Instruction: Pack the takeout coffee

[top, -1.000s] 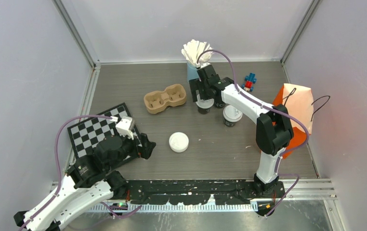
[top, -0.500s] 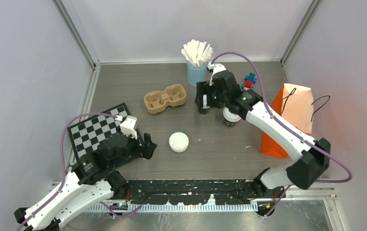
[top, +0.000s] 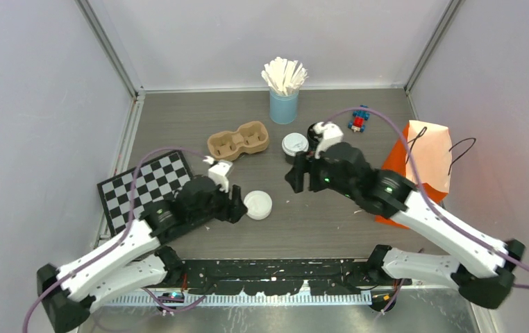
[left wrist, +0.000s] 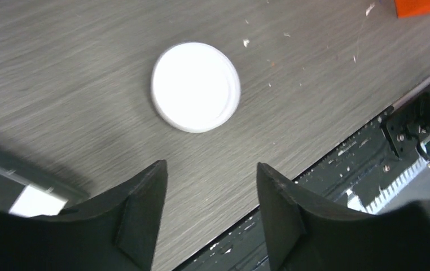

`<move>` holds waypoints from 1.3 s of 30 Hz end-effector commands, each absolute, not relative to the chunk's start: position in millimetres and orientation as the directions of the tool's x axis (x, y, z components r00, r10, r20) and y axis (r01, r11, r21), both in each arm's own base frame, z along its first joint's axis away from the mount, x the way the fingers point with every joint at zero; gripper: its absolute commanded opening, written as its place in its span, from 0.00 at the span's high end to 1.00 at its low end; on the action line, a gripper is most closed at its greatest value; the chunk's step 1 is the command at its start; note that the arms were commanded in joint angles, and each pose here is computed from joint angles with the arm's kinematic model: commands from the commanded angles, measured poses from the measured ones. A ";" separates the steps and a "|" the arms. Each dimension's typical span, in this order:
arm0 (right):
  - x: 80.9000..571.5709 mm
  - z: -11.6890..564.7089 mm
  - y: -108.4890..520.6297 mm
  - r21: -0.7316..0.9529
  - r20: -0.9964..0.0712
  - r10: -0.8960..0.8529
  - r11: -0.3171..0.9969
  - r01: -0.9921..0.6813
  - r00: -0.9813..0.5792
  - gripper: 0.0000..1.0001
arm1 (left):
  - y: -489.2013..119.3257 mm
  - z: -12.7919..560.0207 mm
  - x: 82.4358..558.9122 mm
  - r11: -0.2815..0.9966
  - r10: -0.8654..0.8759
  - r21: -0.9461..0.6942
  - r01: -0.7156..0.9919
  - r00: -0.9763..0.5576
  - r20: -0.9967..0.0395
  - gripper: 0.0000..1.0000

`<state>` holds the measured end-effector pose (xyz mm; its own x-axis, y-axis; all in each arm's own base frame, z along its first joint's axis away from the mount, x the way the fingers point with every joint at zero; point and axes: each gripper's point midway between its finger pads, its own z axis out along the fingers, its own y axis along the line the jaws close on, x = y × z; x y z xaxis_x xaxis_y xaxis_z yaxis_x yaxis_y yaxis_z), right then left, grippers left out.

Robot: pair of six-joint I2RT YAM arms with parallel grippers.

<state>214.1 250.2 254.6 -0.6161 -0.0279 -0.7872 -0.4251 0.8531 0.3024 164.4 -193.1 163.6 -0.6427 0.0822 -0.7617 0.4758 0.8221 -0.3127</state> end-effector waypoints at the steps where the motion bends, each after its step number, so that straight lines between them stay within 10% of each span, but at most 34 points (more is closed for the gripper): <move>1: 200.8 285.7 205.1 0.320 -0.837 0.079 0.873 -0.367 -0.542 0.20 | -258.1 176.9 177.1 0.678 0.044 -0.442 0.587 -0.634 -0.772 0.45; 16: 204.4 290.6 148.8 0.156 -0.908 0.024 0.946 -0.283 -0.418 0.01 | -370.6 107.2 235.5 0.580 0.091 -0.509 0.635 -0.672 -0.735 0.64; 28: 178.4 350.1 126.5 0.352 -0.891 0.235 0.898 -0.264 -0.389 0.02 | -316.6 40.8 262.7 0.871 0.188 -0.251 0.422 -0.759 -0.624 0.62; 39: 180.1 393.5 35.3 0.157 -0.953 0.161 0.987 0.036 -0.257 0.03 | -267.6 65.2 261.3 0.939 0.250 -0.060 0.339 -0.793 -0.556 0.61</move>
